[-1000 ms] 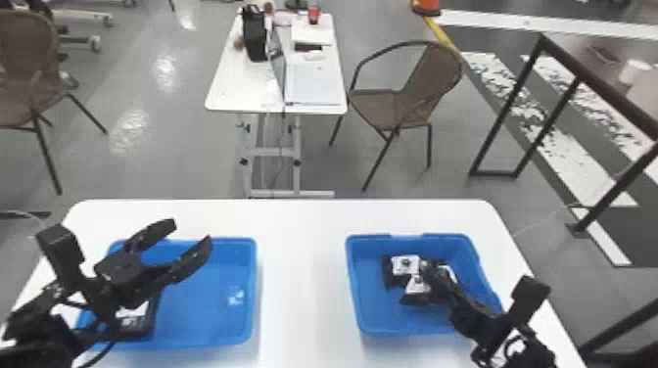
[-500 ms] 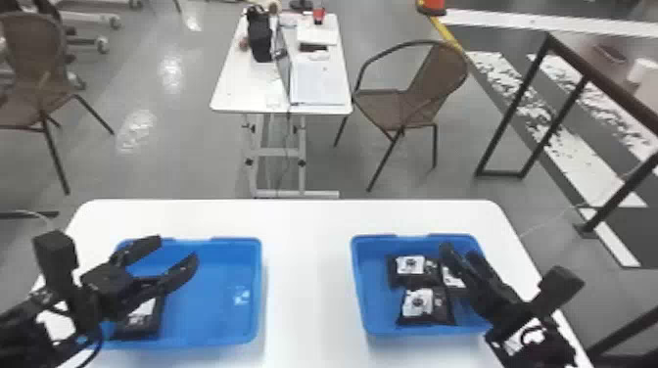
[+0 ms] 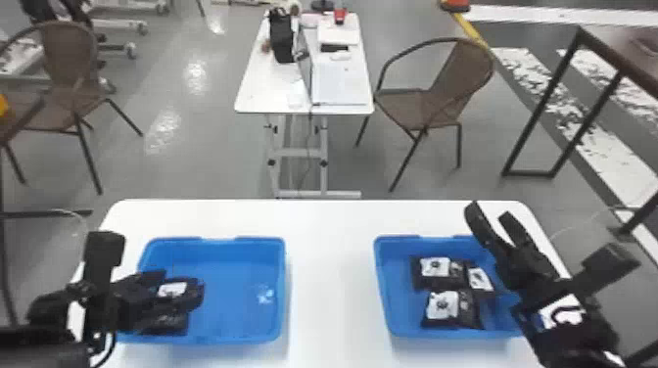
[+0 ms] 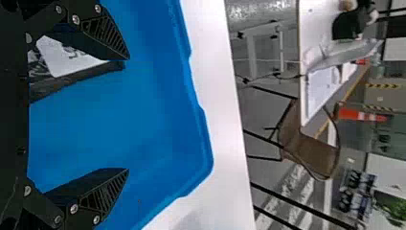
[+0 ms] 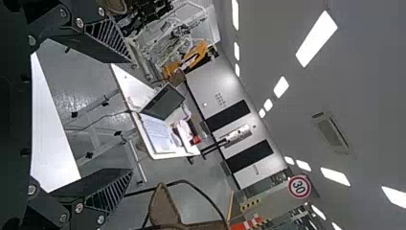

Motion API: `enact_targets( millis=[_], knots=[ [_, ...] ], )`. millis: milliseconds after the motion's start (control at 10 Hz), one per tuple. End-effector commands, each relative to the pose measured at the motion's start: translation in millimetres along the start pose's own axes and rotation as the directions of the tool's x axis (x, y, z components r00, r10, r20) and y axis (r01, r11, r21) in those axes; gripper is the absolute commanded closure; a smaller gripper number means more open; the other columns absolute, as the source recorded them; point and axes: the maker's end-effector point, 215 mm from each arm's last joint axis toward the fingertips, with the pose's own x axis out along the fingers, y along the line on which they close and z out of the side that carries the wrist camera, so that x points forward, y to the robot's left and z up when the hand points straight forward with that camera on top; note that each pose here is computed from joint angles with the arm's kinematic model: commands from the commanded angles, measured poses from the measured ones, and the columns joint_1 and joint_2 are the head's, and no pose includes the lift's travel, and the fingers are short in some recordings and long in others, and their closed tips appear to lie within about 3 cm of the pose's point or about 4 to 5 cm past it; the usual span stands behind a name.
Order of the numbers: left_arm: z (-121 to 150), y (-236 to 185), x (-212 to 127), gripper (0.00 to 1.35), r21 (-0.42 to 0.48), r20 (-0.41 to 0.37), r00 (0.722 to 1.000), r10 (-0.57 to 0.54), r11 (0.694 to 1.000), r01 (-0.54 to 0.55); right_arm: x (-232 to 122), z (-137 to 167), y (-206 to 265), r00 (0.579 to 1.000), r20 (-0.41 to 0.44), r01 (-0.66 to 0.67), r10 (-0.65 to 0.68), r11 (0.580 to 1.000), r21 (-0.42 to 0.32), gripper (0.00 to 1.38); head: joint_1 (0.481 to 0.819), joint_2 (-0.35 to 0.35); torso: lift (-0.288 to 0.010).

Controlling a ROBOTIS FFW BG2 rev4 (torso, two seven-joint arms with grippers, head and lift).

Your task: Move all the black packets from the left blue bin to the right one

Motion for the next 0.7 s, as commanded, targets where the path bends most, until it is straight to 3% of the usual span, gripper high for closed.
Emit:
enact_targets(
  millis=[0, 300, 600],
  knots=[
    [-15, 12, -6, 0.22, 0.014, -0.112, 0.992, 0.051, 0.999, -0.050, -1, 0, 6, 1.000, 0.002, -0.008, 0.008, 1.000, 0.008, 0.23, 0.695, -0.023, 0.000],
    [-31, 32, -12, 0.22, 0.107, -0.260, 0.956, 0.133, 0.988, -0.109, 0, -11, 13, 1.000, -0.010, -0.018, 0.018, 0.999, 0.034, 0.23, 0.695, 0.019, 0.000],
    [-49, 33, -1, 0.22, 0.142, -0.325, 0.936, 0.137, 0.985, -0.095, -3, -17, 12, 1.000, -0.017, -0.015, 0.015, 0.999, 0.050, 0.23, 0.695, 0.040, 0.000]
  ],
)
